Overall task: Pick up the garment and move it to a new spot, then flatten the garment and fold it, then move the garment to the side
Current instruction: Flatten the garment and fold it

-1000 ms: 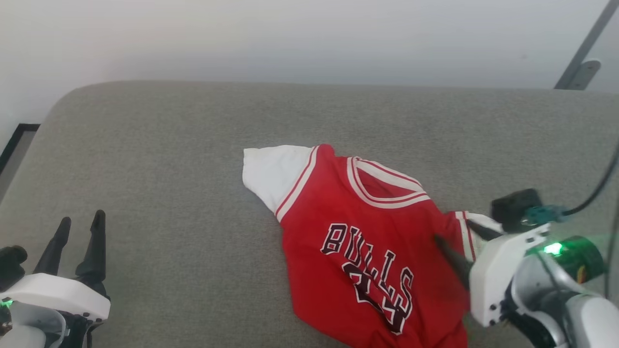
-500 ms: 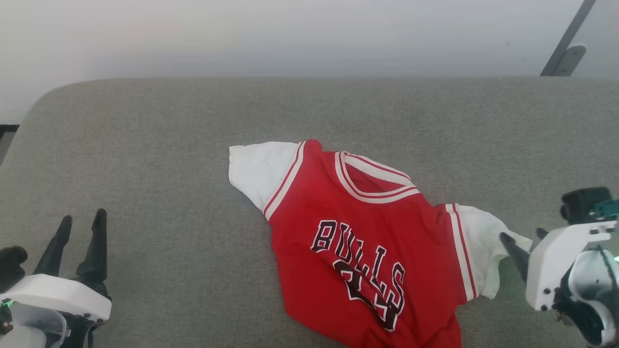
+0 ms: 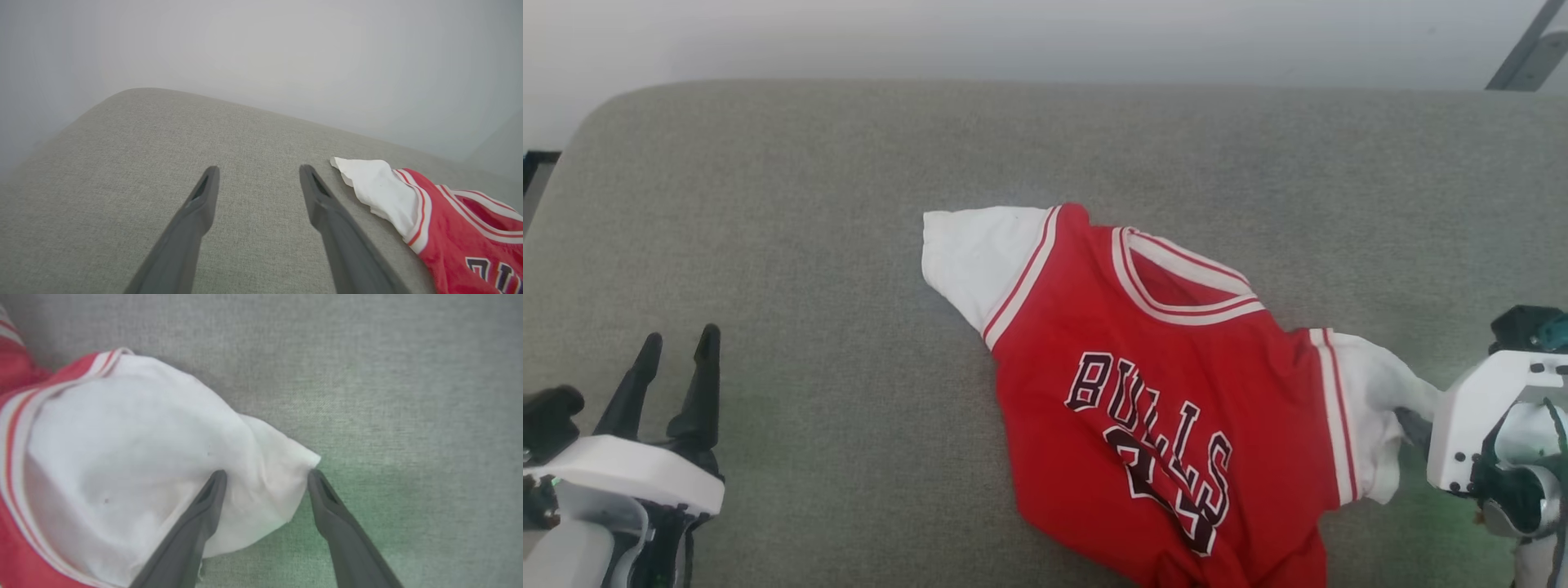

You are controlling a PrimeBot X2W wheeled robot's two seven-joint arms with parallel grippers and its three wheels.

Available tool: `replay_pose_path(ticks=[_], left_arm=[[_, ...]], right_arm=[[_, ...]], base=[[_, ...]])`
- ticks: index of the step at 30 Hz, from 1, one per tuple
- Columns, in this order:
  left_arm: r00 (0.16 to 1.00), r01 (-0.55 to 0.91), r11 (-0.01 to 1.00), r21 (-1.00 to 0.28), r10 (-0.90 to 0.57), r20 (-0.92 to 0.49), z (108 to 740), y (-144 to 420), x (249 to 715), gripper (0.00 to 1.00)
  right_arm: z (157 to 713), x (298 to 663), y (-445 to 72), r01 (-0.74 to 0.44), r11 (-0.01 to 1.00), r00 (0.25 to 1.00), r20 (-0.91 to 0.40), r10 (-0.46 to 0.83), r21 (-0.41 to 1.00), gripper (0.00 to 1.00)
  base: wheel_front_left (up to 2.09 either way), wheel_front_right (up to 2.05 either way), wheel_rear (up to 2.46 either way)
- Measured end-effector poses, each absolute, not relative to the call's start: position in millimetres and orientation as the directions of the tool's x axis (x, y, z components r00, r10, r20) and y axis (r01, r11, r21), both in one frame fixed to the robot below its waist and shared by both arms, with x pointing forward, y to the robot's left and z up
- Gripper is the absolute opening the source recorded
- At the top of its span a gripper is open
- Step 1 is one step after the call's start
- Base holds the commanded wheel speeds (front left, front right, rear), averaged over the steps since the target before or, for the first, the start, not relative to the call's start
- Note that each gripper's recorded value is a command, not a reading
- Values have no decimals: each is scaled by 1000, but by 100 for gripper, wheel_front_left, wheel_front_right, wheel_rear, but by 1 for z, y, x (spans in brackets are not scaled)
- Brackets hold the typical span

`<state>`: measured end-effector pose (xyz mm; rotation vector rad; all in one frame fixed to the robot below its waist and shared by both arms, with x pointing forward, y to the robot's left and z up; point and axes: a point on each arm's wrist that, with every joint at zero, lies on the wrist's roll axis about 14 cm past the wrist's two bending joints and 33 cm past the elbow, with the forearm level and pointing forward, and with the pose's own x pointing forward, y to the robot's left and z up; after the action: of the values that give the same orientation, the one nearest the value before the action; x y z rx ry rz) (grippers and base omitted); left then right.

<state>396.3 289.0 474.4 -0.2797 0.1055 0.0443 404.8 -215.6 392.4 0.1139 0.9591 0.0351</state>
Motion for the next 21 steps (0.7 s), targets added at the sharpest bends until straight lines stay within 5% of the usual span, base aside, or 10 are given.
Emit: replay_pose_path(ticks=[4, 5, 6, 7, 14, 21], left_arm=[[992, -63, 960, -271, 31, -121, 470, 291, 399, 100], [992, -66, 960, -271, 33, -124, 469, 292, 399, 100], [991, -70, 960, -269, 36, -128, 468, 293, 399, 100], [991, -71, 960, -270, 37, -132, 467, 293, 399, 100], [989, -78, 959, -271, 41, -140, 463, 295, 401, 100], [989, -79, 958, -275, 40, -142, 461, 296, 406, 100]], right_arm=[[375, 406, -210, 53, 989, 492, -865, 94, 138, 100], [371, 406, -207, 52, 989, 472, -876, 100, 141, 47], [370, 408, -204, 56, 987, 463, -880, 108, 151, 47], [369, 409, -203, 58, 986, 456, -883, 113, 156, 0], [379, 430, -197, 42, 987, 505, -855, 114, 157, 0], [415, 480, -217, 32, 995, 648, -760, 48, 90, 0]], base=[[0, 0, 0], [0, 0, 0], [0, 0, 0], [0, 0, 0], [0, 0, 0], [0, 0, 0]])
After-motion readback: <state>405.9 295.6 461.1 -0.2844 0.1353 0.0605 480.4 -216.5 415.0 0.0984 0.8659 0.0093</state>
